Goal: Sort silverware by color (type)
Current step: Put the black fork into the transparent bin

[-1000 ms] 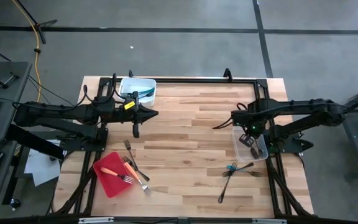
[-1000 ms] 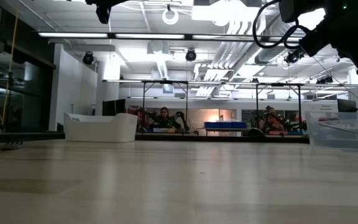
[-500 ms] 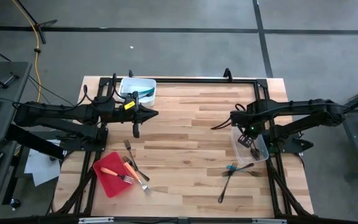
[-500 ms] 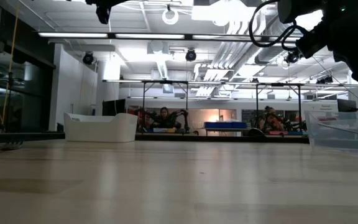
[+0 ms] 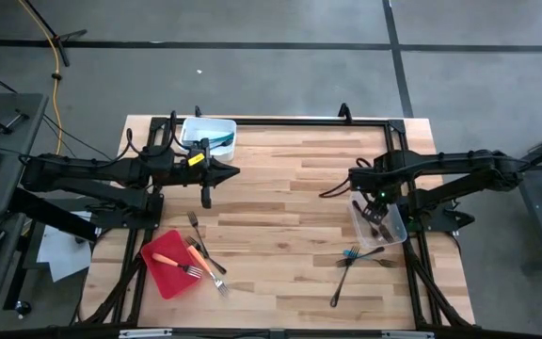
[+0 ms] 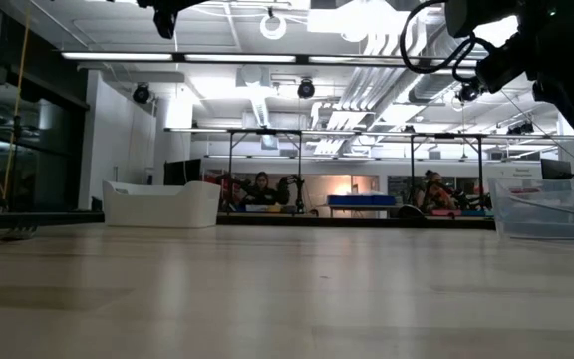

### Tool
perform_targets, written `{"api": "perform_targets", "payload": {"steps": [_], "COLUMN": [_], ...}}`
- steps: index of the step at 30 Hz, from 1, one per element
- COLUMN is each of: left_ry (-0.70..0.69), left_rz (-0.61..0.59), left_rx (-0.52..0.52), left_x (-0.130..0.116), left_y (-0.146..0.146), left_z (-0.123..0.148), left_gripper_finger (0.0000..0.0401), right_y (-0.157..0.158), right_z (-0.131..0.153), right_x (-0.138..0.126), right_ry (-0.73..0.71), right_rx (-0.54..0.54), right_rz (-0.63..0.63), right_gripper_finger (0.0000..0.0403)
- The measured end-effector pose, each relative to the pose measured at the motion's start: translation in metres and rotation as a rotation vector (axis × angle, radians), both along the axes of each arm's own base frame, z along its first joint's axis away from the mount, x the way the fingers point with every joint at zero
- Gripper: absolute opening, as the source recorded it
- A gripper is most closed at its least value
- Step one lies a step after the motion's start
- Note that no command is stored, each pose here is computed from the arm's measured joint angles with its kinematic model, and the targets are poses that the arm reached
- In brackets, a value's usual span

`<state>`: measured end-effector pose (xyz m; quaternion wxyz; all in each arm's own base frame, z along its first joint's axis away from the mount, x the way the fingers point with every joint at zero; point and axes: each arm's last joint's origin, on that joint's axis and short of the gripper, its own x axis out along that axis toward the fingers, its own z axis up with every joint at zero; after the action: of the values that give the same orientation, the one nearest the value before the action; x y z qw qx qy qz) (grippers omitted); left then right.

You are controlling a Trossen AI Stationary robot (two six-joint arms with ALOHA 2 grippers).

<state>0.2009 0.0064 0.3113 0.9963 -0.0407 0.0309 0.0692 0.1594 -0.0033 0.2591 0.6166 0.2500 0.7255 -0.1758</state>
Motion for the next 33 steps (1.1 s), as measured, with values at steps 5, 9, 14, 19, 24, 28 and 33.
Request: {"api": "perform_targets", "payload": {"steps": [5,9,14,19,24,28,33], "left_ry": [-0.035,-0.079,-0.112,-0.113,-0.111,-0.121,-0.119], "left_rz": [0.016,0.022,0.023,0.024,0.023,0.022,0.022], "left_rx": [0.002,0.003,-0.016,-0.05,-0.068,-0.092,-0.092], "left_x": [-0.007,-0.017,-0.028,-0.03,-0.03,-0.03,-0.03], "left_y": [0.0,0.0,0.0,0.0,0.0,0.0,0.0], "left_z": [0.006,0.014,0.019,0.02,0.019,0.02,0.02], "left_gripper_finger": [0.0,0.0,0.0,0.0,0.0,0.0,0.0], "right_y": [0.002,0.004,0.002,-0.002,-0.003,-0.004,-0.004], "right_z": [0.0,0.003,0.022,0.046,0.062,0.065,0.063], "right_x": [0.005,0.034,0.086,0.131,0.153,0.159,0.16], "right_ry": [-0.06,-0.361,-0.885,-1.37,-1.698,-1.788,-1.776], "right_rx": [0.076,0.11,0.049,-0.124,-0.263,-0.36,-0.374], "right_rz": [-0.016,-0.024,-0.001,0.046,0.162,0.241,0.245], "right_gripper_finger": [0.0219,0.022,0.022,0.022,0.022,0.022,0.022]}}
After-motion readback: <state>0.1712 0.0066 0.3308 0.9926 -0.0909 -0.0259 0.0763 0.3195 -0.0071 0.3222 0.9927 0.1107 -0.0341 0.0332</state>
